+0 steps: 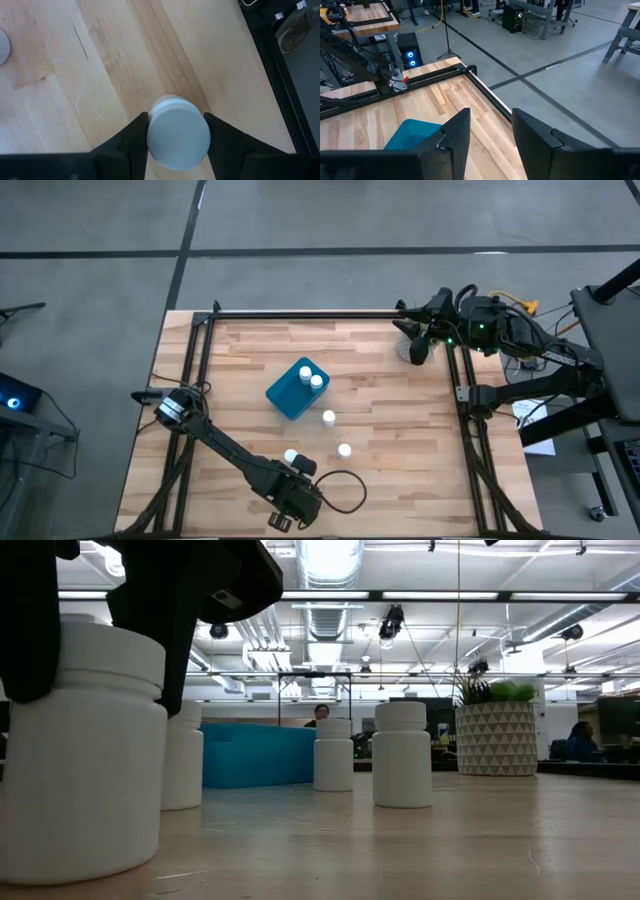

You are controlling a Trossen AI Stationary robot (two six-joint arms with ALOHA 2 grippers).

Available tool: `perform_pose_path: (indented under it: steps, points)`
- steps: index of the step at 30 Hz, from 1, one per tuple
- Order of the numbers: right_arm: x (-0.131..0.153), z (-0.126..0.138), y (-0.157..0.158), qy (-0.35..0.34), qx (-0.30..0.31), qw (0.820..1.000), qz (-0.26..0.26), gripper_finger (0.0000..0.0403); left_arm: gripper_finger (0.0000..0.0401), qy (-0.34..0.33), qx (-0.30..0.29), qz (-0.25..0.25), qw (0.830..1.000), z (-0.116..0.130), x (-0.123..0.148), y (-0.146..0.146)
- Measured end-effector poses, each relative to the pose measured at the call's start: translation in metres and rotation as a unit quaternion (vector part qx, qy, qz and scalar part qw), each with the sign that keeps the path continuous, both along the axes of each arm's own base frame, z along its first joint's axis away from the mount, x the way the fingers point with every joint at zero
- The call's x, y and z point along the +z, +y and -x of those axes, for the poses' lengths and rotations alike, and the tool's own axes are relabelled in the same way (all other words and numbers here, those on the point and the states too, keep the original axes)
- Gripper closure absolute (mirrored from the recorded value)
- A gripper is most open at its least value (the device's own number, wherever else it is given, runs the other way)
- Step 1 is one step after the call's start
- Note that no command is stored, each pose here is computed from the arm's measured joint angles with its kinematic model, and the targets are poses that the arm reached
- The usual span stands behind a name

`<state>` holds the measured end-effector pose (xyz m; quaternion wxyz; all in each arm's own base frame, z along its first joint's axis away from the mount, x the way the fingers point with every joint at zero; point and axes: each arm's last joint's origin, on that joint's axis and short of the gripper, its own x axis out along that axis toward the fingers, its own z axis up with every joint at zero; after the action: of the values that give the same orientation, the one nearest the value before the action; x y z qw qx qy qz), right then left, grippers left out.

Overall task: Pick and place pill bottles into a basket
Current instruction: Put the bottom white pill bottle into the blue container

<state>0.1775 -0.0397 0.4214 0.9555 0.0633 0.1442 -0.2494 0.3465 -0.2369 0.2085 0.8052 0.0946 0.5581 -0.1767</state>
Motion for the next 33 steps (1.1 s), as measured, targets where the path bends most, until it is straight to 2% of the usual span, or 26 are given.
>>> perform_pose_path:
  steps: [5,18,23,33]
  points:
    - [0.000,0.000,0.000,0.000,0.000,1.000,0.000,0.0262,0.0256,0.012,0.000,-0.007,1.000,0.002,0.004,0.002]
    - [0.000,0.000,0.000,0.000,0.000,1.000,0.000,0.0266,0.0256,0.012,0.017,-0.010,1.000,0.013,0.042,0.024]
    - [0.000,0.000,0.000,0.000,0.000,1.000,0.000,0.0261,0.0256,0.024,0.033,-0.017,0.999,0.016,0.052,0.040]
    - [0.000,0.000,0.000,0.000,0.000,1.000,0.000,0.0271,0.0256,0.008,0.088,-0.007,0.996,0.010,0.077,0.085]
